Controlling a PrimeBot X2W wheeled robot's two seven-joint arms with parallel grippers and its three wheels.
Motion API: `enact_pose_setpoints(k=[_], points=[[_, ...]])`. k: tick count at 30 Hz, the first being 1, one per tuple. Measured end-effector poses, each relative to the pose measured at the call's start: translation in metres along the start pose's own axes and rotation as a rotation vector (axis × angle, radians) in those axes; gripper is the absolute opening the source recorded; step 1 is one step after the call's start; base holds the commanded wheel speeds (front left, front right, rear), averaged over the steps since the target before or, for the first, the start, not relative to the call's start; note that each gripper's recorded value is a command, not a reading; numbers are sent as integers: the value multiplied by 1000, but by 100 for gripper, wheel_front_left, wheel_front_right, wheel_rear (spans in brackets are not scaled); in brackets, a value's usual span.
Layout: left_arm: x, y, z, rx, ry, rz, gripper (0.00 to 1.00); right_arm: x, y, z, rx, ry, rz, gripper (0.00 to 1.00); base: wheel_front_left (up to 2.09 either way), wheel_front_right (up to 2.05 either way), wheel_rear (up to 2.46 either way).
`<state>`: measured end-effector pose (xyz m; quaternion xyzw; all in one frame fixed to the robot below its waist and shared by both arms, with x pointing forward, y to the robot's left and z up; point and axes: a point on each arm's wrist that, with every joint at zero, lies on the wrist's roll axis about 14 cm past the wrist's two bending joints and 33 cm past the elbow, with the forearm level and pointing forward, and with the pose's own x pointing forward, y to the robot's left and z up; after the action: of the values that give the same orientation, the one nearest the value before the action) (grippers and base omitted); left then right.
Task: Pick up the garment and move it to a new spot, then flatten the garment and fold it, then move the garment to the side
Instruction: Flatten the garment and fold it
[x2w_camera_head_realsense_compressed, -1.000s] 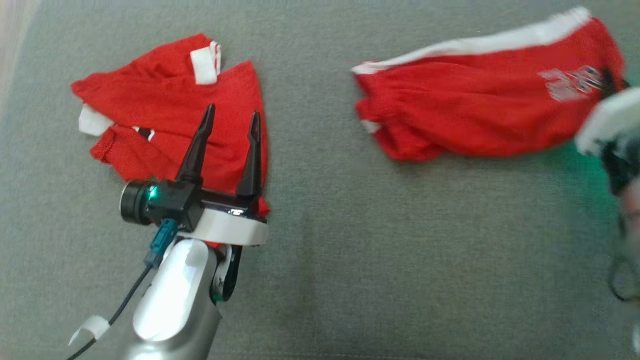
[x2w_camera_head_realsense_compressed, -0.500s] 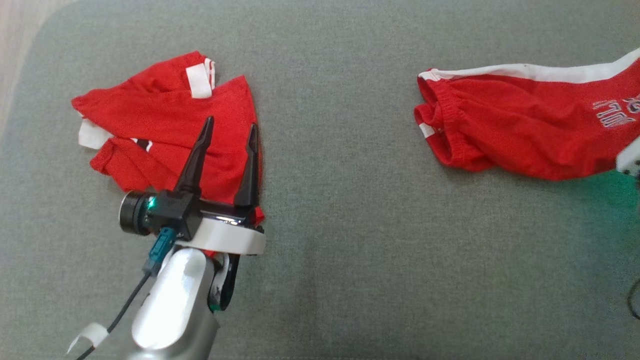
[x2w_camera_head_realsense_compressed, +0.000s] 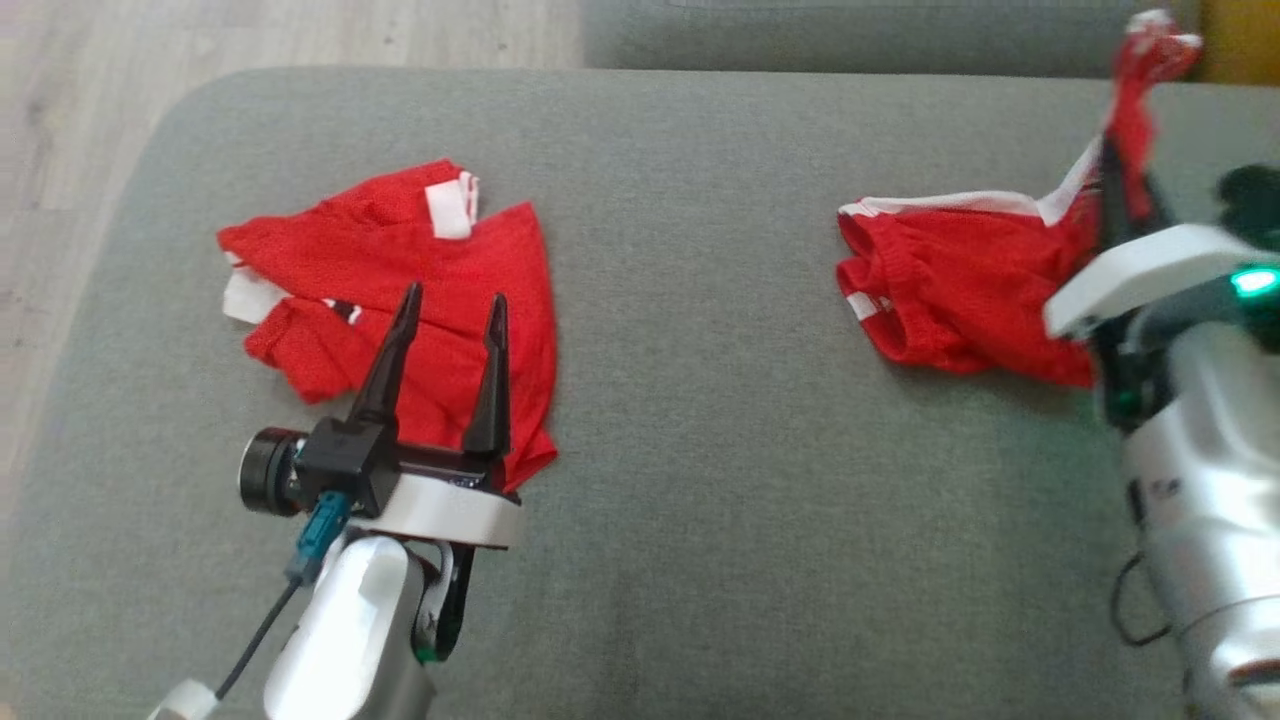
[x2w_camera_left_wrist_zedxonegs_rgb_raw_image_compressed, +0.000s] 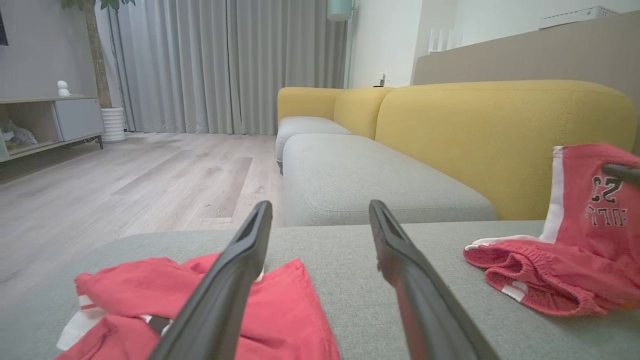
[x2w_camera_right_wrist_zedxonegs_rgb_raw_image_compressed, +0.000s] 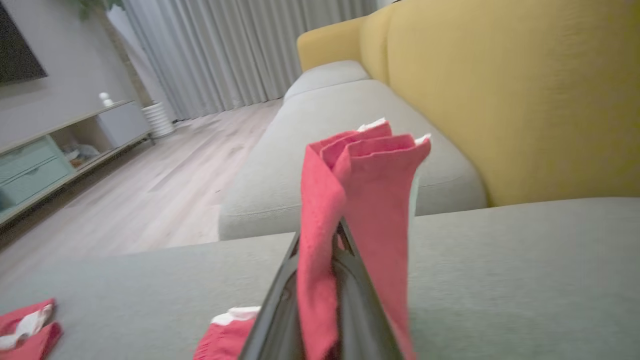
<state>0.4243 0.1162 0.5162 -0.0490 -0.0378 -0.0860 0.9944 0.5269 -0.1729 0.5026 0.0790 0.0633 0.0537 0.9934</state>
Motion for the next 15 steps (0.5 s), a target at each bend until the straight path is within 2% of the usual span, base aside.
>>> enact_pose_setpoints(k=[5,15], points=[[-14,10,-2,1,9,34,100,-5,53,-24,-26,63,137,0,0,0,0],[-22,20,-3,4,17,66,100,-34,92,-94,-157,274,285,0,0,0,0]])
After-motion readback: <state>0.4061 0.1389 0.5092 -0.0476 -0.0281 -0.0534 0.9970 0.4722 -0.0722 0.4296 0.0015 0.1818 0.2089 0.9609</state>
